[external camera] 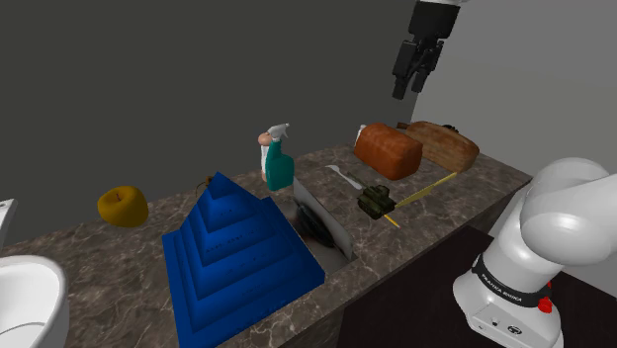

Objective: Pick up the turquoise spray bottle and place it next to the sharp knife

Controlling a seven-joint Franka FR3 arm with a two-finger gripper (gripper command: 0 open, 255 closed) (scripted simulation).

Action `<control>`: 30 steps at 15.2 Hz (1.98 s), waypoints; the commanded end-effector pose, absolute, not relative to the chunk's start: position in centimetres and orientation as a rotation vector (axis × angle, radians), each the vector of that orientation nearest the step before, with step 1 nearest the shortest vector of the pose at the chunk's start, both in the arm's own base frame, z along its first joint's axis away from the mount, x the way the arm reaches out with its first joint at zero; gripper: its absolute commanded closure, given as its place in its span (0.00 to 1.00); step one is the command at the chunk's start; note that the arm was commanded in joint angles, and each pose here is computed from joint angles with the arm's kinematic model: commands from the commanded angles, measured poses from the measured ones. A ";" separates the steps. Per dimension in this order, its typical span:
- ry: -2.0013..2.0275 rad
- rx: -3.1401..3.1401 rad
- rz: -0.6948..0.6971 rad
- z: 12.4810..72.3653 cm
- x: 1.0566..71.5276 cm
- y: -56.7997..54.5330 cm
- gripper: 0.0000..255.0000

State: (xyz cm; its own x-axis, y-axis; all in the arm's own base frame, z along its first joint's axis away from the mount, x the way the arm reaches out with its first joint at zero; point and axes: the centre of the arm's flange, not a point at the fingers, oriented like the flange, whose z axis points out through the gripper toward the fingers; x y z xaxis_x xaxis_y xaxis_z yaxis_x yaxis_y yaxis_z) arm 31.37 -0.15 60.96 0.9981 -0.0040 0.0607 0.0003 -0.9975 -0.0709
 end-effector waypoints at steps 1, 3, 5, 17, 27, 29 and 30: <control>0.003 -3.069 -0.094 61.0 31.4 -0.1 0.00; -0.111 -3.049 -0.127 59.1 32.6 -1.5 0.00; -0.224 -3.025 -0.160 57.2 34.0 -2.7 0.00; -0.866 -2.792 -0.343 46.4 44.8 -7.0 0.00; -1.342 -2.495 -0.476 38.6 55.4 -5.8 0.00; -1.430 -2.426 -0.500 37.3 57.5 -5.0 0.00; -1.473 -2.390 -0.511 36.6 58.6 -4.6 0.00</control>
